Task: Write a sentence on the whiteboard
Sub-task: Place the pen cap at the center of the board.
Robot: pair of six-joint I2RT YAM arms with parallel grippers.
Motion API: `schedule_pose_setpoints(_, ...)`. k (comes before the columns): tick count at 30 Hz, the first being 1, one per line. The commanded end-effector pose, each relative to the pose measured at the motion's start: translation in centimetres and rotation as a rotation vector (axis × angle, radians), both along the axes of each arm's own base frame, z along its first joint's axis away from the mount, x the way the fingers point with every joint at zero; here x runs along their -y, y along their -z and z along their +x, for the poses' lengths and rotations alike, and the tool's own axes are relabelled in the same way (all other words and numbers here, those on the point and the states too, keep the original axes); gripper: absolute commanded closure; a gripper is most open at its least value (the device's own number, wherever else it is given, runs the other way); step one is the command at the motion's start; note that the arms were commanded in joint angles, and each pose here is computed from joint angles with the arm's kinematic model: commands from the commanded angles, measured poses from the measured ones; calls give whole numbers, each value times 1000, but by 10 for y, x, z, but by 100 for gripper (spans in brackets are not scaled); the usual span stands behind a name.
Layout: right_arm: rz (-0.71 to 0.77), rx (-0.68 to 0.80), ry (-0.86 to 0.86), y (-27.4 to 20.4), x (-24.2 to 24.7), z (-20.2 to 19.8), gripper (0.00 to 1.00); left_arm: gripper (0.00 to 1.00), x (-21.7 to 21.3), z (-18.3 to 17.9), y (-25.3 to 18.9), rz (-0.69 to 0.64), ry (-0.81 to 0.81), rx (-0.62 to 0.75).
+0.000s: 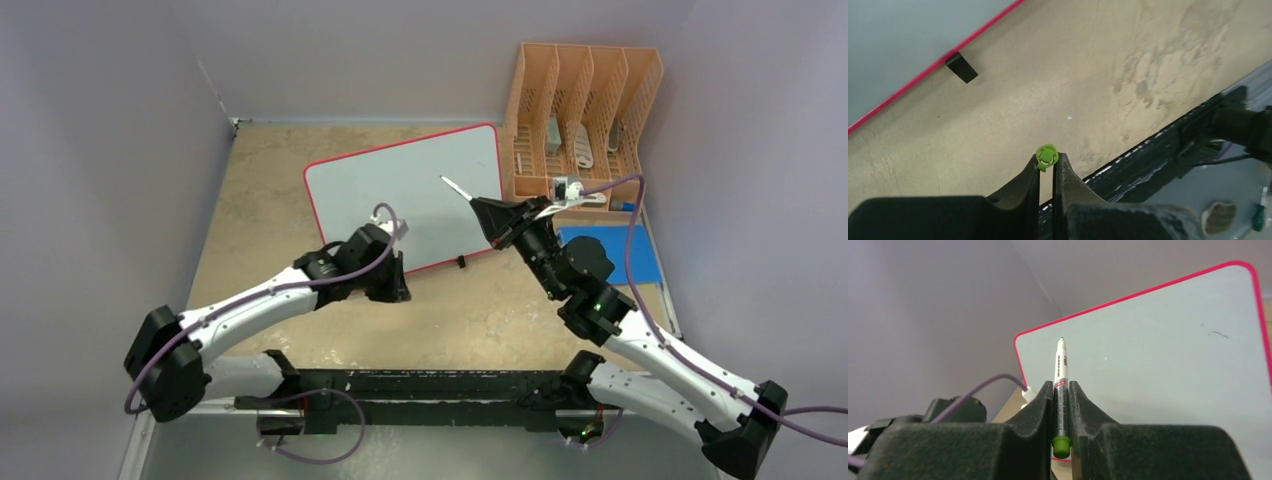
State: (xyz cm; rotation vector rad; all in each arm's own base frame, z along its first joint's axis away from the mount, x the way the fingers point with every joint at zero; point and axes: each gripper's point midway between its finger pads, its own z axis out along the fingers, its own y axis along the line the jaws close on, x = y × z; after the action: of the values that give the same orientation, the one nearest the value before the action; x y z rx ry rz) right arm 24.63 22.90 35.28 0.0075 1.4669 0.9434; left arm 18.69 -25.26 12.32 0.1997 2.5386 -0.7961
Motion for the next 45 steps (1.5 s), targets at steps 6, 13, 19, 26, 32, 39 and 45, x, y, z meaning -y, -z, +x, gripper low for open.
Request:
schedule_pose_setpoints(6,29,32,150,-24,35,3,100,100,-2,4,26,261,31,24)
schedule_pose_setpoints(13,37,26,154,-25,36,2,100,100,-7,-9,58,390,101,-77)
schedule_pose_setpoints(19,41,26,152,-26,34,4,100,100,-5,-16,74,415,141,-136)
schedule_pose_setpoints(26,23,20,127,-23,28,4,100,100,2,-26,90,421,206,-202)
schedule_pose_setpoints(32,11,20,126,-22,27,5,100,97,2,-26,97,450,213,-222)
schedule_pose_setpoints(39,8,22,120,-22,25,5,100,90,4,-27,100,461,220,-227)
schedule_pose_setpoints(45,15,20,110,-21,25,3,100,85,5,-28,99,460,219,-230)
